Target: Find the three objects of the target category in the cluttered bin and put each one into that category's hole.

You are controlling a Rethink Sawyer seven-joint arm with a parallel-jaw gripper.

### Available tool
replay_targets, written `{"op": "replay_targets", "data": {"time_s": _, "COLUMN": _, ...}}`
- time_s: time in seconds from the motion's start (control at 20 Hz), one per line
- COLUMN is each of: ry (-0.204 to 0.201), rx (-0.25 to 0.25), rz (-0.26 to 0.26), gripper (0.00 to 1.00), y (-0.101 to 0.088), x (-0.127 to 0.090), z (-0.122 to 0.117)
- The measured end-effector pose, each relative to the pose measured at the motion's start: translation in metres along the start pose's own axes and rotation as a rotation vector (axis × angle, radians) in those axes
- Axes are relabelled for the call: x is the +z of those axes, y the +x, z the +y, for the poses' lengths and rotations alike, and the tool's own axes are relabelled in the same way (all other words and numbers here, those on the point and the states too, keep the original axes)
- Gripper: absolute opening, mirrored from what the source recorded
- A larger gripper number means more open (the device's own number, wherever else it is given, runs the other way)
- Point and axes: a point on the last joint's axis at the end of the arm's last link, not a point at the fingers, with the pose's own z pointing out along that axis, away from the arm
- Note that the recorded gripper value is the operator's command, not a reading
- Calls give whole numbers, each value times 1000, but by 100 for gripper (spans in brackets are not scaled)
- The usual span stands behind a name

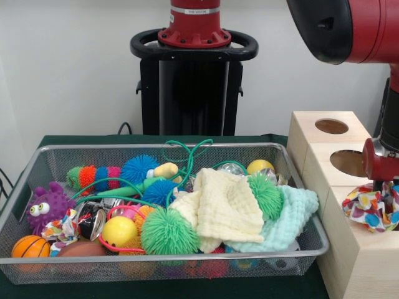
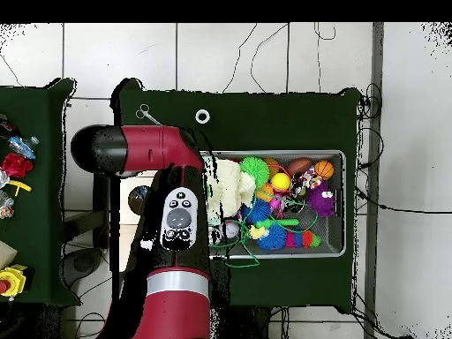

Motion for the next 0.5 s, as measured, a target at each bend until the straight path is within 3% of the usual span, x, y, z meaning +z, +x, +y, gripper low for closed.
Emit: {"op": "replay_targets", "data": {"time_s": 0.5, "ry": -1, "rx": 1, "rz": 4, "gripper": 100, "y": -5, "x": -5, "z": 0}}
